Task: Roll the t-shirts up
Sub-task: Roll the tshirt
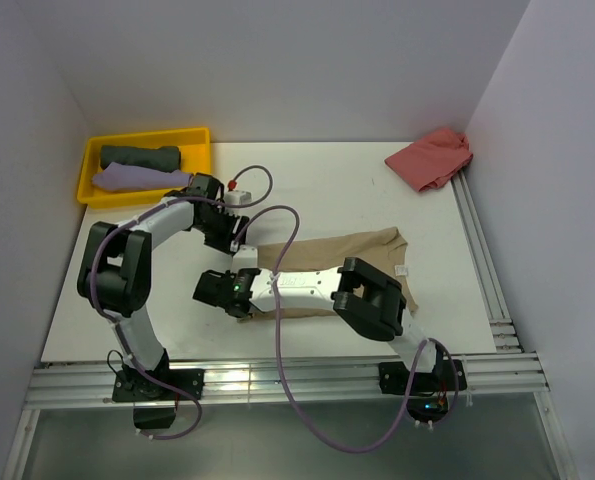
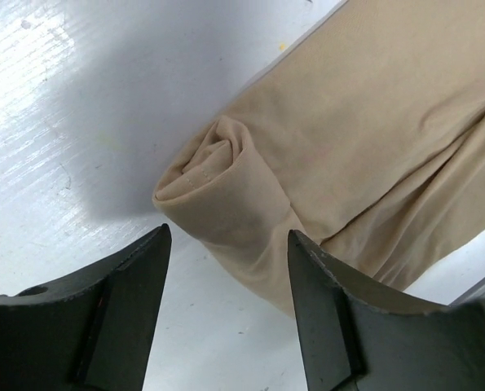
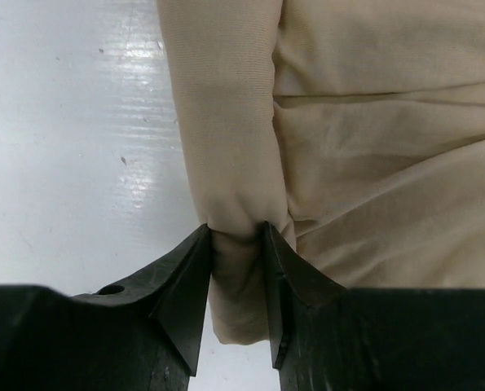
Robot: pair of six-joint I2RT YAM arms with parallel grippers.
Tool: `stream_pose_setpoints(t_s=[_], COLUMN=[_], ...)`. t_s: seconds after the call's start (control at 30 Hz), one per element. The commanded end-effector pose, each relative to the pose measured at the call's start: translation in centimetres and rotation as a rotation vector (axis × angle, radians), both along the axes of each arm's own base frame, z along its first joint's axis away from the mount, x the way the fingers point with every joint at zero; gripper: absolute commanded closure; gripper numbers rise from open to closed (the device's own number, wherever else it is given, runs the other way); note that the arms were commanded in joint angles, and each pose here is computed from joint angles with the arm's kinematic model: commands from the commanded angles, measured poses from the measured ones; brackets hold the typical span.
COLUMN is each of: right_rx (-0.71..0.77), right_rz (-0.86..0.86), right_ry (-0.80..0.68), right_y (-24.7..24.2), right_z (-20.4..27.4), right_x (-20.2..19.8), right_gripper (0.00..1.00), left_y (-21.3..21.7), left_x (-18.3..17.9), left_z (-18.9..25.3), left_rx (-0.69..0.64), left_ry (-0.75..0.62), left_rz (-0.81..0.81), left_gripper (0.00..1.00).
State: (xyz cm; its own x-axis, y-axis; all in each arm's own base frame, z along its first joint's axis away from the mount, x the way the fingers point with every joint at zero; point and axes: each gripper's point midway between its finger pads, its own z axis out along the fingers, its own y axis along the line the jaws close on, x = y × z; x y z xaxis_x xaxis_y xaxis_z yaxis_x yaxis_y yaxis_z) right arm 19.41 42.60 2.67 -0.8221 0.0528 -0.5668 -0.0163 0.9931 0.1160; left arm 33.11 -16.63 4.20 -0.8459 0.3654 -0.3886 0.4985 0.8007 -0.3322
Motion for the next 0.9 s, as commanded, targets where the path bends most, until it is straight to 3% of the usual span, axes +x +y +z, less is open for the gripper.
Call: stream_pose_setpoints(t_s=[0.0, 0.07, 0.2, 0.23, 0.27, 0.3, 0.57, 0.6, 0.87], right_rx=[-0.108, -0.089, 0.023, 0.120, 0.121, 0.188, 0.536, 0.638, 0.871], right_rz=[0.024, 0.023, -0.032, -0.039, -0.059, -0.088, -0.200, -0.197, -0.224], right_ry=[0.114, 0.130, 0.164, 0.154, 0.170, 0.172, 0.187, 0.177, 0.238], right_y=[-1.9, -2.0, -2.3, -1.1, -2.4, -2.2, -2.2, -0.9, -2.1], right_z=[-2.4, -2.5, -3.0, -1.8, -3.0, -2.1, -1.9, -0.8, -2.0], right_x=[-3.3, -3.6, -4.0, -3.6, -4.0, -3.8, -3.9, -3.5, -3.8], right_gripper=[0.63, 0.65, 0.86, 0.88, 0.92, 0.99, 1.00, 1.00, 1.00], left_y=[-0.5, -0.3, 0.0, 0.0, 0.1, 0.2, 0.1, 0.2, -0.6], left_x=[0.4, 0.7, 1.0, 0.9, 1.0, 0.9, -0.1, -0.2, -2.9], left_z=[2.4, 2.8, 4.3, 4.6, 5.0, 5.3, 6.2, 6.2, 3.5], left_rx=[-0.067, -0.079, -0.125, -0.151, -0.162, -0.172, -0.259, -0.264, -0.339], left_ry=[-0.045, -0.051, -0.061, -0.056, -0.057, -0.053, -0.023, -0.021, 0.111], left_rz=[-0.031, -0.025, -0.015, -0.017, -0.017, -0.015, -0.045, -0.048, -0.109], left_gripper=[0.35, 0.34, 0.33, 0.32, 0.32, 0.32, 0.31, 0.31, 0.31])
